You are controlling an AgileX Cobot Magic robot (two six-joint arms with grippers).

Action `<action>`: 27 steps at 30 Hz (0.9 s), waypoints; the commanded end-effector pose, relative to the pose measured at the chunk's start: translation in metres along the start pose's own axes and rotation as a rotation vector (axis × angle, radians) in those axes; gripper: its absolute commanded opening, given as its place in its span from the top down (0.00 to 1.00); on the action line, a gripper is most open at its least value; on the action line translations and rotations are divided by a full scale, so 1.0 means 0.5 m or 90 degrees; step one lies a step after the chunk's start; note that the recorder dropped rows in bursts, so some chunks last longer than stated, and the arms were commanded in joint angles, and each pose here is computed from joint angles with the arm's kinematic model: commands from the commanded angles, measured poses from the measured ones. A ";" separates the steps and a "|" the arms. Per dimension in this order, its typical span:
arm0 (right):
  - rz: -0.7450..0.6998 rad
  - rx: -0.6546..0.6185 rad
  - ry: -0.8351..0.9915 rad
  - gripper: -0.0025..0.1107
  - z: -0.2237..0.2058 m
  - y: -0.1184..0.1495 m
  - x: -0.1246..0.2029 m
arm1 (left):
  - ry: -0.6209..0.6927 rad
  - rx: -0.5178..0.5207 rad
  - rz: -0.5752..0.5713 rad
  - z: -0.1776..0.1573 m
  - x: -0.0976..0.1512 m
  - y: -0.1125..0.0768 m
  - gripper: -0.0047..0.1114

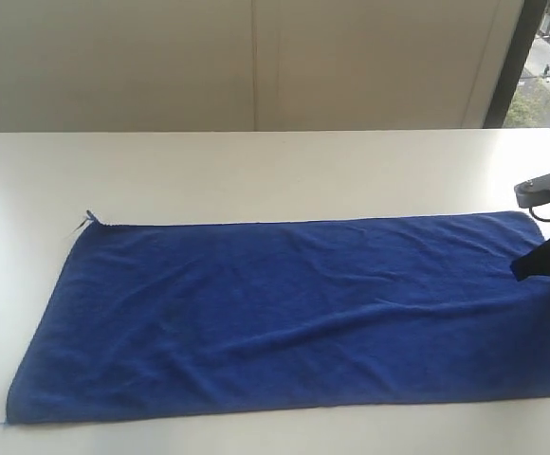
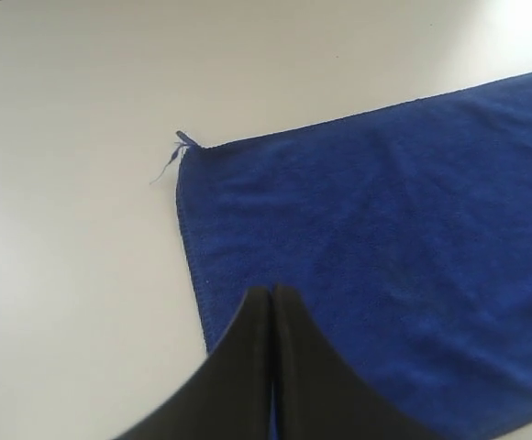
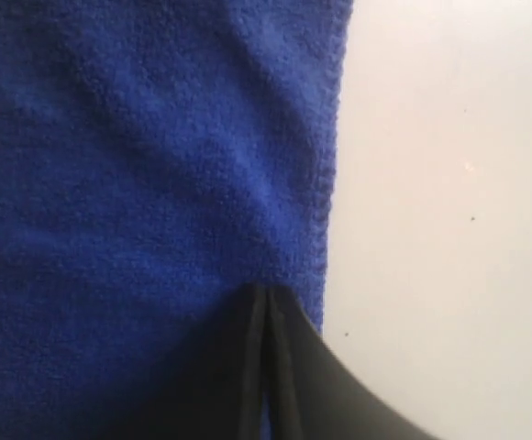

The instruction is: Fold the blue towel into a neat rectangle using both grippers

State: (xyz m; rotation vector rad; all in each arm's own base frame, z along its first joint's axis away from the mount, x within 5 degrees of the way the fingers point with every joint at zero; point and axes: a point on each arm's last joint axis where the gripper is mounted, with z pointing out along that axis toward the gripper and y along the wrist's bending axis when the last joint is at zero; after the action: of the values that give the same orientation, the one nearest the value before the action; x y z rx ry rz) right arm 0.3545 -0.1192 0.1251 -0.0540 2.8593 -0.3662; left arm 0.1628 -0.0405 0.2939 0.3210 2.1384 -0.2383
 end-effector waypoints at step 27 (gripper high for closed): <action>0.120 0.041 -0.268 0.98 -0.293 -0.035 -0.003 | -0.120 -0.013 0.011 -0.075 -0.011 -0.010 0.96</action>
State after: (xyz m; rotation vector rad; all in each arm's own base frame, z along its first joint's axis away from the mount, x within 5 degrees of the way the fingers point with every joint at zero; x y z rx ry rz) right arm 0.3303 -0.1044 0.2542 0.1247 2.4577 -0.3636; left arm 0.1499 -0.0382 0.3070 0.3139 2.0515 -0.2316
